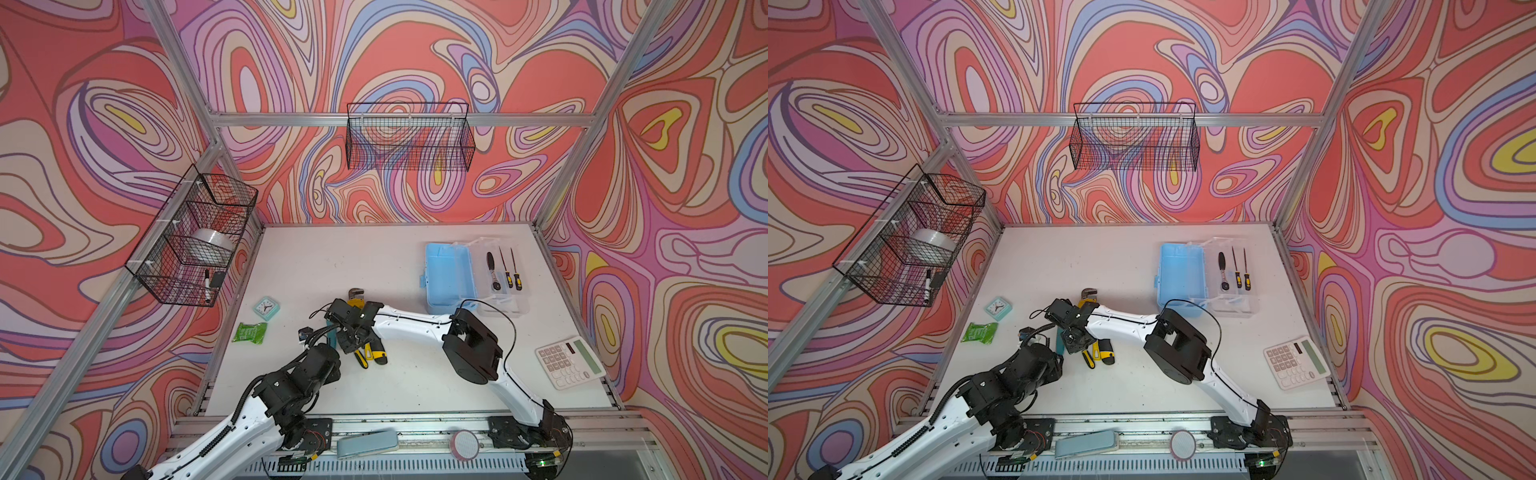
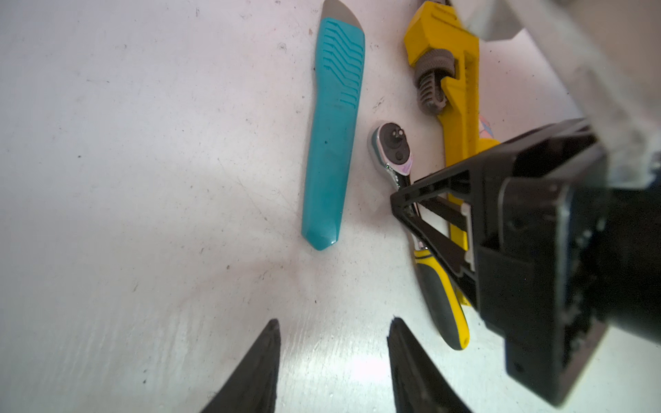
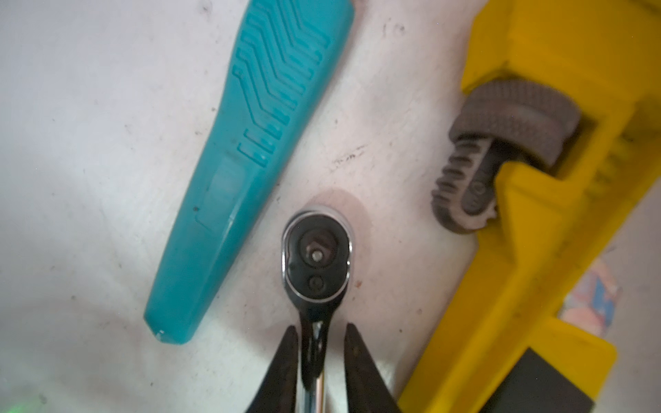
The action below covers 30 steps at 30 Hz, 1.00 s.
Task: Pack the tool kit
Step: 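Lower the right gripper and grasp the chrome ratchet by its head, then lift and carry the chrome ratchet over the clear lid with the right gripper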
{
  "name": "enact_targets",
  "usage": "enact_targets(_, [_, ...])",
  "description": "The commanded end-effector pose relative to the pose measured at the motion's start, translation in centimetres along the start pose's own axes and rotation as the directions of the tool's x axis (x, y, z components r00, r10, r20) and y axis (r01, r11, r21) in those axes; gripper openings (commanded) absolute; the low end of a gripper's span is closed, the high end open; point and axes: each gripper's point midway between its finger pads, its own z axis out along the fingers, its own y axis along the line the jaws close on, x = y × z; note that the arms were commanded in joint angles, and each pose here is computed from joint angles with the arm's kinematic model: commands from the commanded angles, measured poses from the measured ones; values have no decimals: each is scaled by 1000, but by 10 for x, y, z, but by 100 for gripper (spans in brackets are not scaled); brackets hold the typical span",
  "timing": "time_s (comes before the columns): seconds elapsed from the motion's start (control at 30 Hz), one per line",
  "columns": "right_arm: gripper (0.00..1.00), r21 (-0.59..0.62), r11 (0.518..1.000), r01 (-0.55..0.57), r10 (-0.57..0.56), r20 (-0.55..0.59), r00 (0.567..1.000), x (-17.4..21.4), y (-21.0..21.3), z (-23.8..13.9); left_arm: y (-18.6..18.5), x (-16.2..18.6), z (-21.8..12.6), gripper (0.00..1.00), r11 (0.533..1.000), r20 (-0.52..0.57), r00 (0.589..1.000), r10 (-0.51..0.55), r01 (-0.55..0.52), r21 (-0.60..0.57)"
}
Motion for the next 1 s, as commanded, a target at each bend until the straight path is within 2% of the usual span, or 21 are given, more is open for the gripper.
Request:
enact_targets(0.0, [14, 128, 991, 31, -4, -201, 980, 62, -37, 40, -2, -4, -1, 50, 1000, 16, 1000, -8, 8, 1])
enact_targets(0.17, [0, 79, 997, 8, 6, -164, 986, 58, -29, 40, -2, -3, -1, 51, 1000, 10, 1000, -7, 7, -1])
enact_targets(0.4, [0, -15, 999, -33, 31, -96, 995, 36, -11, 20, -2, -4, -2, 51, 1000, 11, 1000, -6, 6, 0])
enact_targets(0.63, [0, -109, 991, -78, 79, 4, 997, 0, -6, -17, -9, -6, -4, 54, 1000, 3, 1000, 19, -19, 14])
enact_targets(0.97, [0, -138, 988, -75, 86, 72, 994, -19, -10, -47, -19, -11, -4, 57, 999, 1, 1000, 31, -31, 28])
